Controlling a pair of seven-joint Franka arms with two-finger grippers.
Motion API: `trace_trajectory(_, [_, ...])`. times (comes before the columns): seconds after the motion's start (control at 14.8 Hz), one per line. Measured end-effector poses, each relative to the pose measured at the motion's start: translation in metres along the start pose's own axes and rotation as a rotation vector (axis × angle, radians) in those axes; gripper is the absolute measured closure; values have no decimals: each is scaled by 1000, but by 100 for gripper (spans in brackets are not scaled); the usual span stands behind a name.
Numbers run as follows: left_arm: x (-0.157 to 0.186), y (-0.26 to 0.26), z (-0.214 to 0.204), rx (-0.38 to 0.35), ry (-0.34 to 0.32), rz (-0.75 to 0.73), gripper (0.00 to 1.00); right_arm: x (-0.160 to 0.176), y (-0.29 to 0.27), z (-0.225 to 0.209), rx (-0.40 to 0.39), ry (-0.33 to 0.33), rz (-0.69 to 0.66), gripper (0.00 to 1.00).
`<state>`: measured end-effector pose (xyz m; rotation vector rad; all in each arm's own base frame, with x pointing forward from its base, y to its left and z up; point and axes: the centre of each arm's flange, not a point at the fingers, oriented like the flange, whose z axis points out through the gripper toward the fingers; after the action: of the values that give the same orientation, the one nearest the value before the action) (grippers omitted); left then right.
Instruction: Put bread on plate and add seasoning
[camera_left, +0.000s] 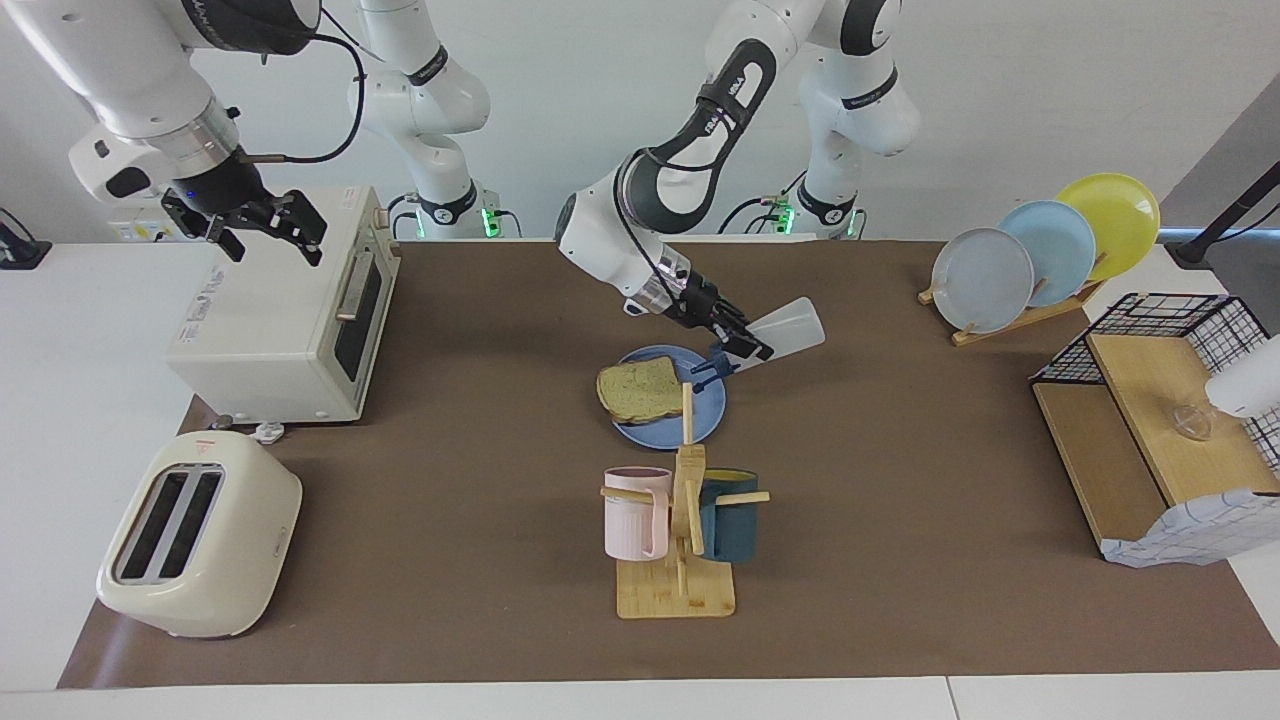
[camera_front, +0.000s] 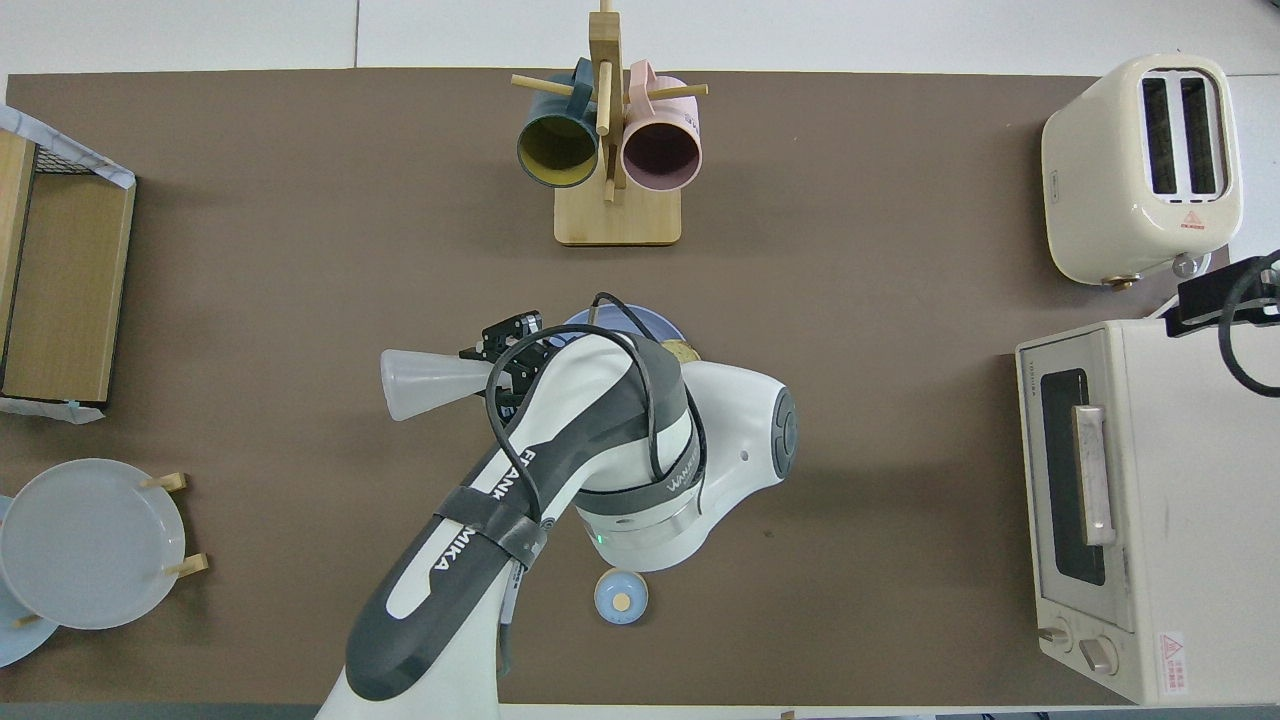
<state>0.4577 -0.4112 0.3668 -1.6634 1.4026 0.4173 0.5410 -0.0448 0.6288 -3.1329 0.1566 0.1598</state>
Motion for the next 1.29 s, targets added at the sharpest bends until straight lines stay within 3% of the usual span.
trace_trajectory(0.34, [5, 8, -8, 15, 1, 14, 66, 0, 0, 0, 0, 0, 0, 0])
trace_trajectory(0.68, [15, 58, -57, 26, 25, 76, 66, 0, 0, 0, 0, 0, 0, 0])
trace_trajectory(0.88, [11, 63, -73, 34, 29, 71, 66, 0, 0, 0, 0, 0, 0, 0])
trace_trajectory(1.29, [1, 21, -36, -9, 8, 11, 66, 0, 0, 0, 0, -1, 0, 0])
